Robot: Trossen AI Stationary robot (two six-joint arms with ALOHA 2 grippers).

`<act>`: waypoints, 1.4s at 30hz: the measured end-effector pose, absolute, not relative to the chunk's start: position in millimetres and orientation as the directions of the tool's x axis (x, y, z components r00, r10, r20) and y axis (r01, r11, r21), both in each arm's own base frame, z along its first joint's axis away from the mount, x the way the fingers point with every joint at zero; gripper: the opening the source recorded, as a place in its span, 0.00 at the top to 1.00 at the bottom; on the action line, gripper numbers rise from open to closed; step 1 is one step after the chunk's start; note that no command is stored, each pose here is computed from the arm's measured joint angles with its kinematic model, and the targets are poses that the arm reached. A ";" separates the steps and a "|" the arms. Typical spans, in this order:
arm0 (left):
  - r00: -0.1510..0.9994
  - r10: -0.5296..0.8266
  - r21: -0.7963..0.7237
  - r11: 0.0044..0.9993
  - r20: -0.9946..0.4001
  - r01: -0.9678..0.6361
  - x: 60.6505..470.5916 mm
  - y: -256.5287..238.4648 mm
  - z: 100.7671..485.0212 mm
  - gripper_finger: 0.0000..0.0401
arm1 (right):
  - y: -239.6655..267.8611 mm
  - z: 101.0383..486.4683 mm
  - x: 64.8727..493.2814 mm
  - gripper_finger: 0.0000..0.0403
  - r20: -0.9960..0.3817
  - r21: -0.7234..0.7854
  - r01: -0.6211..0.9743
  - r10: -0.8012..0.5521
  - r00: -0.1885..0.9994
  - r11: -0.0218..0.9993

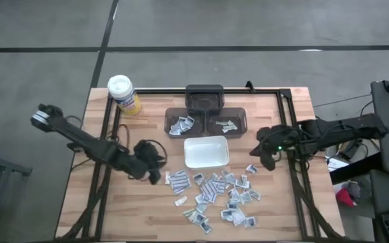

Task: Pick & Place First Aid Supplies
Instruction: Put the alcohol pad into the bottom left black bin

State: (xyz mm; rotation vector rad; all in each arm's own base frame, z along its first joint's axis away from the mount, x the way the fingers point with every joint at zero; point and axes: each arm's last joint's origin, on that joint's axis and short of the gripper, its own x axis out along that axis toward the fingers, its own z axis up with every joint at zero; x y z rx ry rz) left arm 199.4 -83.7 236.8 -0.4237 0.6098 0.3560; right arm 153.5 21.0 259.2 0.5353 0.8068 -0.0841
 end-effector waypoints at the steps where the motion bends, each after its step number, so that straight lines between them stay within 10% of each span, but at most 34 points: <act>1: 0.771 0.192 -0.271 0.862 -0.607 -0.428 193.0 -80.5 236.2 0.77 | 21.4 260.6 156.4 0.98 -0.717 0.421 0.281 0.127 0.686 0.862; 42: 0.958 0.086 -0.117 0.986 -0.272 -0.122 101.8 -28.2 222.4 0.77 | 43.4 215.8 184.4 0.98 -0.942 0.331 0.814 0.221 0.253 0.477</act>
